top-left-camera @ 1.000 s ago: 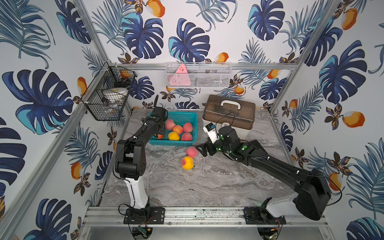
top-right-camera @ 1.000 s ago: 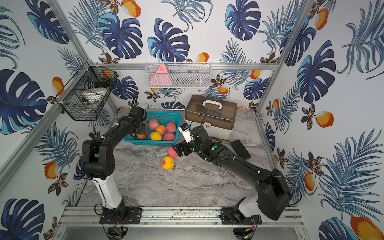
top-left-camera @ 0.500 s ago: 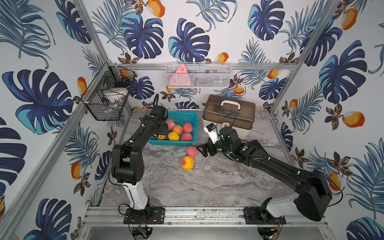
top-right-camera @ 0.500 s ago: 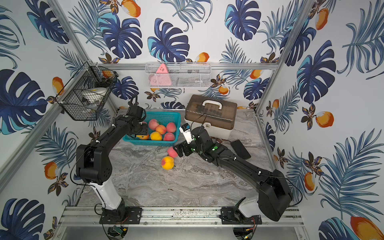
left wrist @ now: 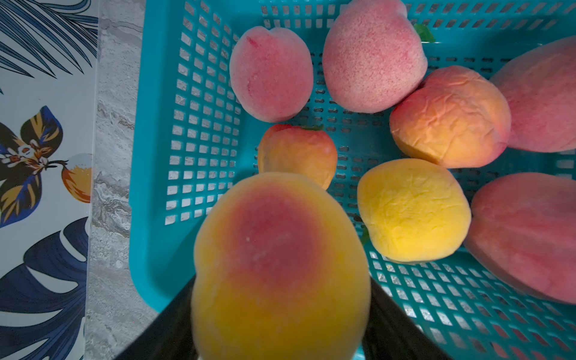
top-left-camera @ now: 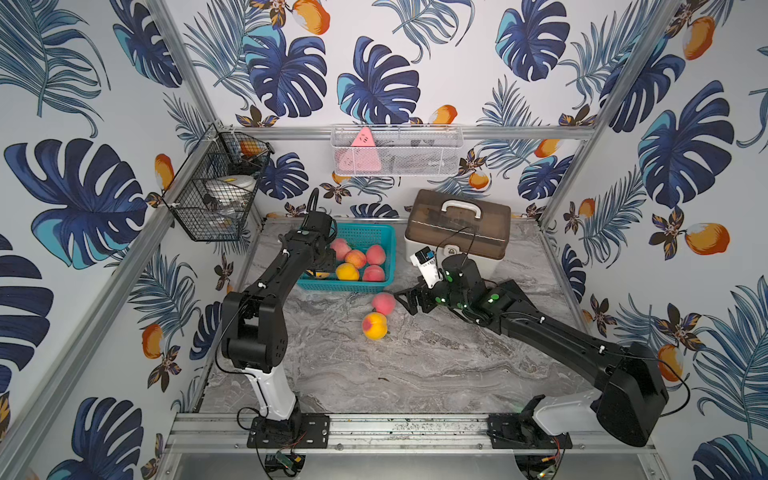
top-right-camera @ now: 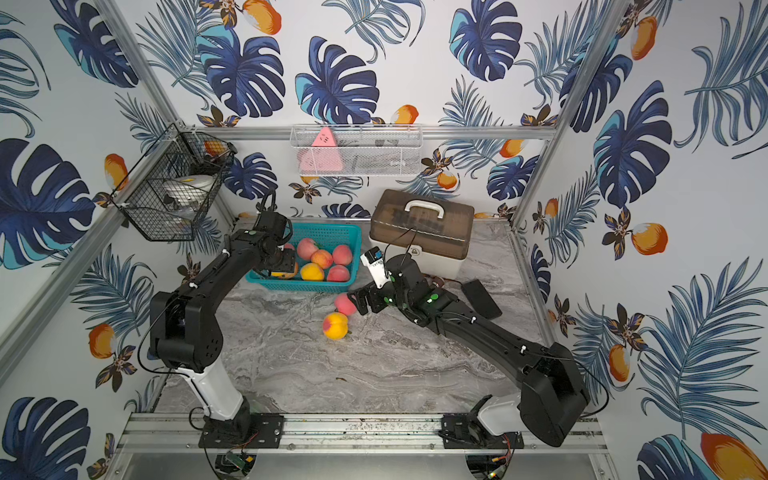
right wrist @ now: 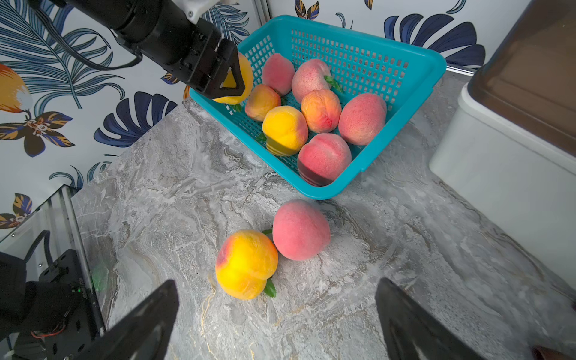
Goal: Put the peaches into the basket
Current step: Place the peach in the basket.
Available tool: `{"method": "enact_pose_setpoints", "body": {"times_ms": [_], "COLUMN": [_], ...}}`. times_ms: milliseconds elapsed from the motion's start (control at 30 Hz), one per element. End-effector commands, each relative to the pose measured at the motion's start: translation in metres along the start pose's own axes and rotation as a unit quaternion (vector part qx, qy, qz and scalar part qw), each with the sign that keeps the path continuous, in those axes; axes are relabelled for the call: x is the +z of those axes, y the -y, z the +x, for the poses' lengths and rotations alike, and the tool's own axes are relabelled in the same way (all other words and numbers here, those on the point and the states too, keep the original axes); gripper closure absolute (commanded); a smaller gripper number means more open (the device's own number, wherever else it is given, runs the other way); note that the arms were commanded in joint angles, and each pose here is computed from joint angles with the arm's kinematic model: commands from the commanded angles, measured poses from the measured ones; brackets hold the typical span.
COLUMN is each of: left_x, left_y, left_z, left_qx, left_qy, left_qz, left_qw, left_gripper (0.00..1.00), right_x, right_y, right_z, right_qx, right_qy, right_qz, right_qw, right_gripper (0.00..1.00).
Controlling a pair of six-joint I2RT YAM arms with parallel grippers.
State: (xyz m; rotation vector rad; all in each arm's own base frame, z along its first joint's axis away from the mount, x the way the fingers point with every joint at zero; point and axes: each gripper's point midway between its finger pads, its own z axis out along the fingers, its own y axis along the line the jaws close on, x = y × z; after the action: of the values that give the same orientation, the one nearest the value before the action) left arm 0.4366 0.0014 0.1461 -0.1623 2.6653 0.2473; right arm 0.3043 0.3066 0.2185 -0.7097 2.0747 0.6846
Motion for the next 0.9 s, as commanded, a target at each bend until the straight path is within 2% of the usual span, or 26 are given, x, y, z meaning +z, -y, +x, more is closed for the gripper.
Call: {"method": "enact_pose_setpoints", "body": {"times_ms": [0,133,300,600,867], "left_x": [-0.001,-0.002,-0.001,0.016,0.025], "left_y": [0.011,0.03,0.041,0.047,0.048], "left_z": [0.0,0.004,0.012,0.035,0.04], "left_qx": [-0.002,0.0,0.005,0.014,0.014], "left_qy": [-0.002,-0.02,-0.038,-0.07,-0.076], "left_qz": [0.032,0.074,0.097,0.094,0.093], "left_qw": [0.999,0.997,0.995,0.993,0.993], "left_gripper": [0.33,0.32,0.32,0.31,0.29], "right_x": [-0.002,-0.002,-0.003,-0.005,-0.003], "right_y": [0.0,0.002,0.004,0.005,0.006], "right_z": [-0.007,-0.007,-0.006,-0.008,-0.006], "right_qx": [-0.001,0.0,0.003,0.002,0.006], "right_qy": [0.014,0.013,0.013,0.016,0.013], "right_qz": [-0.002,0.001,0.001,0.003,0.001], "right_qw": [1.0,1.0,1.0,1.0,1.0], "right_gripper": [0.0,0.0,0.0,0.0,0.0]}}
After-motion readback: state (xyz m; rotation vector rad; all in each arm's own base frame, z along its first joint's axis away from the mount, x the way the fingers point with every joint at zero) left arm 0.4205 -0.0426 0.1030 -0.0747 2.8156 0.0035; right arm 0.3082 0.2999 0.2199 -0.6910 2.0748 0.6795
